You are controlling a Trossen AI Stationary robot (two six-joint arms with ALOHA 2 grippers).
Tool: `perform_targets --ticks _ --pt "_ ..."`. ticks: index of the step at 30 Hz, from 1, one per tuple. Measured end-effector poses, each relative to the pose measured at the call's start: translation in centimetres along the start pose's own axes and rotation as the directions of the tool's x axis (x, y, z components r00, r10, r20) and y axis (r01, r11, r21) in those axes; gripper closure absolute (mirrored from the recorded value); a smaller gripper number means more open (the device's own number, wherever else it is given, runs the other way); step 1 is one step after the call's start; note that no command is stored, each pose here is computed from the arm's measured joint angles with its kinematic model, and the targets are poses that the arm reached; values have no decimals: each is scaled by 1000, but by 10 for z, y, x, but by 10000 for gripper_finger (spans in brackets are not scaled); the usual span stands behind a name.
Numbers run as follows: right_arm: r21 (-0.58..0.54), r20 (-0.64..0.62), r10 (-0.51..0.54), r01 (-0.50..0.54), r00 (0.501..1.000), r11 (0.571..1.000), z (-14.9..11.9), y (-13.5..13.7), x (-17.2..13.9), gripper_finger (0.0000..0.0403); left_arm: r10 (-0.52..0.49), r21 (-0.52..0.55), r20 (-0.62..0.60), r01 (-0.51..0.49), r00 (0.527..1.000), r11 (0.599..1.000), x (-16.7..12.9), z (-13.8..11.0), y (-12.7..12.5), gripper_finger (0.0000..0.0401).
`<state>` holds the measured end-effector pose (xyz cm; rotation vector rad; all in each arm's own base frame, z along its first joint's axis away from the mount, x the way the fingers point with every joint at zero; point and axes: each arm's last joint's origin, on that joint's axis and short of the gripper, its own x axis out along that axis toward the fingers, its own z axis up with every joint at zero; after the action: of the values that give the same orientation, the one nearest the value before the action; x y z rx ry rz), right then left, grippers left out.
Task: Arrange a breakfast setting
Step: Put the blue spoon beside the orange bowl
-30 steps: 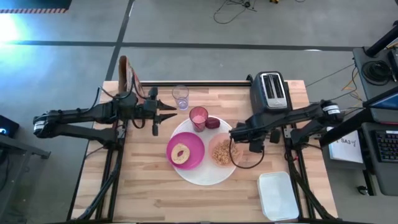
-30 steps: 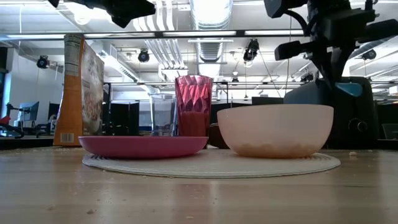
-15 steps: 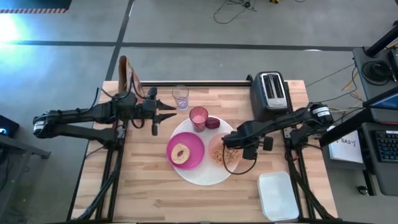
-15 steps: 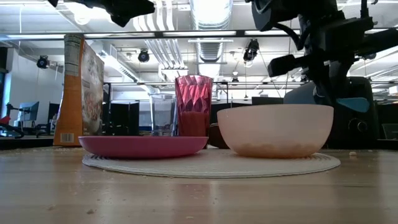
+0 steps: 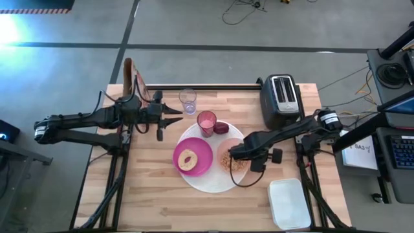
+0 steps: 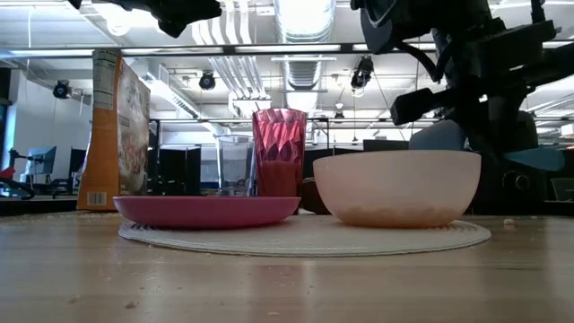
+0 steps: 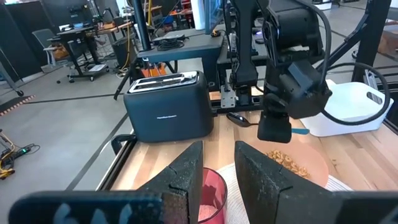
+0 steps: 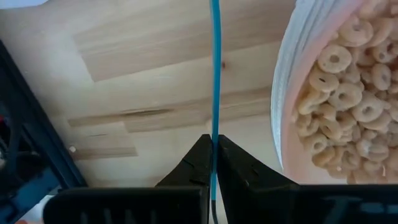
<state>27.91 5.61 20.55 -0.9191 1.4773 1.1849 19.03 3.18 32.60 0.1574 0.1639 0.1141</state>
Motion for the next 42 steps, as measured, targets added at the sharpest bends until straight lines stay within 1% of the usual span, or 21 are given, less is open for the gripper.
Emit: perform_targets --ticks 9,17,19,24,27,30,34,36,42 --pt "-5 -15 32 -32 999 999 3 -9 15 394 0 0 3 0 1000 1000 0 0 0 325" --pt "-4 -16 34 -34 999 999 5 -15 22 394 1 0 8 -1 1000 1000 -2 1 0 325" --pt "8 -16 36 -36 999 999 5 -15 23 394 1 0 9 -1 1000 1000 -1 1 0 325" --pt "82 -12 26 -25 1000 996 6 -16 23 394 1 -8 10 -1 1000 1000 -2 1 0 325" --pt "95 -10 22 -21 1000 995 6 -16 22 394 1 -8 13 -1 1000 1000 -2 1 0 325" --pt "66 -10 21 -20 1000 998 6 -16 23 394 2 -8 16 -2 1000 1000 -2 2 0 325" --pt "-42 -11 21 -21 1000 999 6 -16 23 394 3 -7 21 -3 1000 1000 -1 2 0 325" --pt "-73 -11 18 -19 1000 997 6 -17 23 394 3 -7 22 -3 1000 1000 -1 2 0 325" --pt "-44 0 -7 7 1000 999 7 -19 23 394 3 -7 21 -2 1000 1000 -1 2 0 325"
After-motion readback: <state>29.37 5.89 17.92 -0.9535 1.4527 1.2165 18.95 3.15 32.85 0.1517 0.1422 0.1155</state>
